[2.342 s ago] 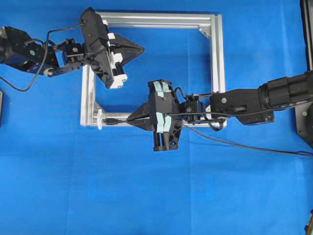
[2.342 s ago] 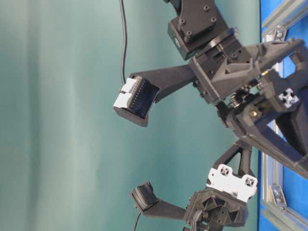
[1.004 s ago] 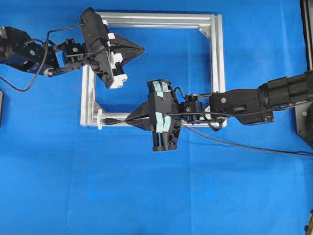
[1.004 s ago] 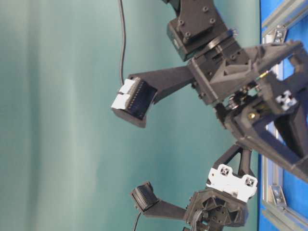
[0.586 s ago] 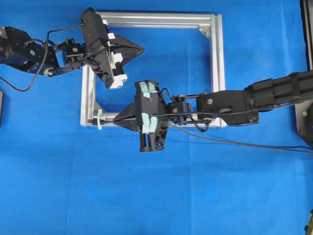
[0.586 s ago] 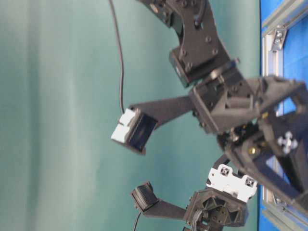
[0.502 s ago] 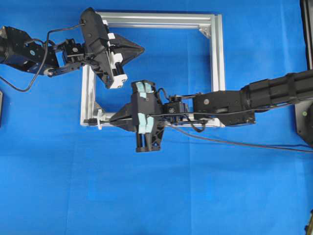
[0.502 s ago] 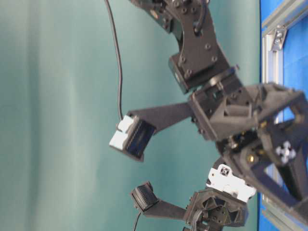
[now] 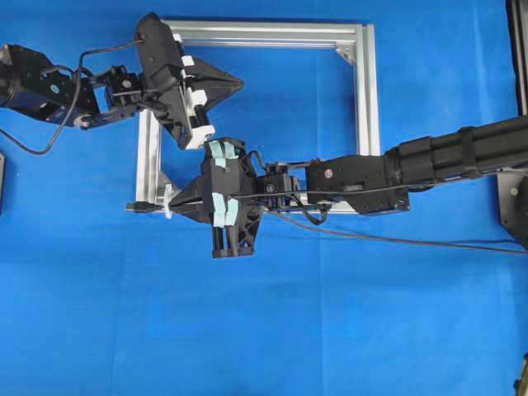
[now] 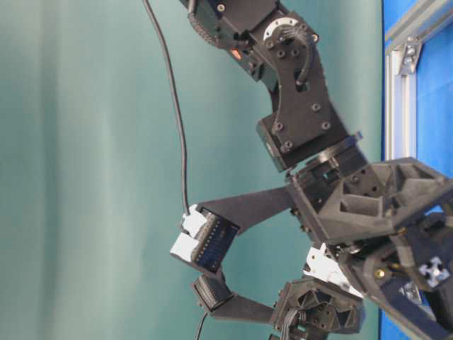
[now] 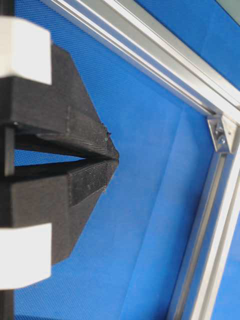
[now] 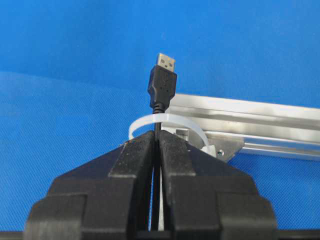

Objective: Insert the wire through the string loop located on the left side.

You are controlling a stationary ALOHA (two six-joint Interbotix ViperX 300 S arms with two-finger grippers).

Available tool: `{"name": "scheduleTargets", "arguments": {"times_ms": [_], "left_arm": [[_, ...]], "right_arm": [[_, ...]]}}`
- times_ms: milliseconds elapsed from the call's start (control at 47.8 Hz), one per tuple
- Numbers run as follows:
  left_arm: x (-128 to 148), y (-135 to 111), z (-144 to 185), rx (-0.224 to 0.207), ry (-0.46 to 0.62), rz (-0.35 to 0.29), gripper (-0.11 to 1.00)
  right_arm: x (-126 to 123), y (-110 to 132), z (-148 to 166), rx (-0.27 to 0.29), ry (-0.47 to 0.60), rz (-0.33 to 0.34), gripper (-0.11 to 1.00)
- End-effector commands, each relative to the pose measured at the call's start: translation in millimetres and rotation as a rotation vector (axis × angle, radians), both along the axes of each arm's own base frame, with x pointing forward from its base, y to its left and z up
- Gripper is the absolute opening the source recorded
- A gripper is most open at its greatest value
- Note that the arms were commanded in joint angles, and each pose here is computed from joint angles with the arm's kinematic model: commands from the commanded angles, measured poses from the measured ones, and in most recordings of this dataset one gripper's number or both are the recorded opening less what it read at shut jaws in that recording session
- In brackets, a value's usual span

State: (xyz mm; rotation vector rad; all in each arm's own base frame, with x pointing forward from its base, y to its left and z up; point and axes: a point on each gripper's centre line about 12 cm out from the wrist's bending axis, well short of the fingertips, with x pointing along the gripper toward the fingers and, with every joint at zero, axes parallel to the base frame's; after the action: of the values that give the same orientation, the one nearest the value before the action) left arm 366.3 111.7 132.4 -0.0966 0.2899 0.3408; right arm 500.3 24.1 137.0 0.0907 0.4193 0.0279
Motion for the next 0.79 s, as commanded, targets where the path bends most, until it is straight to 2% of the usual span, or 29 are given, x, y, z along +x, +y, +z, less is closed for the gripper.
{"name": "scheduleTargets", "arguments": {"times_ms": [0, 335, 774], "left_arm": [[2, 1, 15, 0.014, -0.044, 0.001, 0.0], [-6, -1, 15, 0.011, -0.035, 0.0, 0.0], [-74, -17, 9, -0.003, 0.018, 0.012, 0.0]], "right_arm": [[5, 0, 18, 0.0, -0.045, 0.002, 0.03], [5, 0, 17, -0.001, -0.043, 0.002, 0.03], [5, 0, 17, 0.0, -0.045, 0.002, 0.03]]}}
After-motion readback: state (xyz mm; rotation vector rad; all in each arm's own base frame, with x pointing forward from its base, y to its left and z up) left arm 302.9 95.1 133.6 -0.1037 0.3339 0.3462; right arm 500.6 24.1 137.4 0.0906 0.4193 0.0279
